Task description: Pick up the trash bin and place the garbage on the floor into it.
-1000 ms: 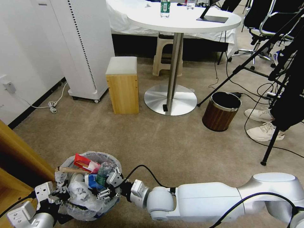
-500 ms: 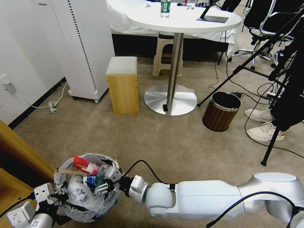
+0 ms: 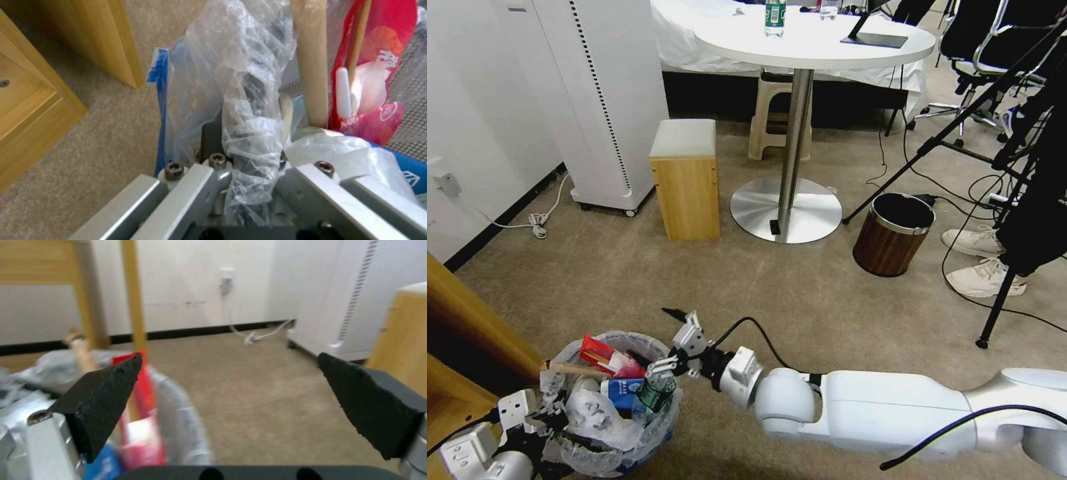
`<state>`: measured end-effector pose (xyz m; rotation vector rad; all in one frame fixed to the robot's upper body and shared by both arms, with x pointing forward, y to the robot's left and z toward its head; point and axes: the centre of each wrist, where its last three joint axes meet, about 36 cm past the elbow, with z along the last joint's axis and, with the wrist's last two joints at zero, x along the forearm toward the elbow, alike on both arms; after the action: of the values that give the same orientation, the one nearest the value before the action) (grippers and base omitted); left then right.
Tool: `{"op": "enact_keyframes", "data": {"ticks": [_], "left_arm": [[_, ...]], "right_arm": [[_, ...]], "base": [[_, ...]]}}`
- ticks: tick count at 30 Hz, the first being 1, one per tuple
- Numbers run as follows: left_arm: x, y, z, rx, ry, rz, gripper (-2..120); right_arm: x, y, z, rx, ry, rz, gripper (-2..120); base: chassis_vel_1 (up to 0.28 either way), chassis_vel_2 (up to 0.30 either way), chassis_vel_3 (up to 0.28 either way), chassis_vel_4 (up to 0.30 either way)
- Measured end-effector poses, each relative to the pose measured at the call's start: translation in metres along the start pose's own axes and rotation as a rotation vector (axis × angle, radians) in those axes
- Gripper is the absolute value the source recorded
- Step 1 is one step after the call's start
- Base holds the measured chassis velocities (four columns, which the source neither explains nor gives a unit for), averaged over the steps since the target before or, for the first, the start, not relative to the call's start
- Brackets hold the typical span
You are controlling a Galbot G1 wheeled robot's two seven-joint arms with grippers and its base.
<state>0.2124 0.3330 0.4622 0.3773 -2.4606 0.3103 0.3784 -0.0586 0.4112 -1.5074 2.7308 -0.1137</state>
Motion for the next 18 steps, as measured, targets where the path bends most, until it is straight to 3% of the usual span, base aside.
{"op": "enact_keyframes", "data": {"ticks": [5, 12, 18], "left_arm": [[-0.011, 0.006, 0.002, -0.012, 0.027, 0.000, 0], [-0.037, 0.018, 0.006, -0.022, 0.060, -0.017, 0], [-0.045, 0.025, 0.008, -0.022, 0.076, -0.035, 0]], "right_arm": [[0.011, -0.016, -0.004, 0.014, -0.017, 0.069, 100], [0.039, -0.064, -0.018, 0.037, -0.063, 0.235, 100], [0.054, -0.080, -0.019, 0.055, -0.072, 0.292, 100]], "base": [[0.000, 0.000, 0.000, 0.000], [0.000, 0.000, 0.000, 0.000], [0.000, 0.000, 0.000, 0.000]]}}
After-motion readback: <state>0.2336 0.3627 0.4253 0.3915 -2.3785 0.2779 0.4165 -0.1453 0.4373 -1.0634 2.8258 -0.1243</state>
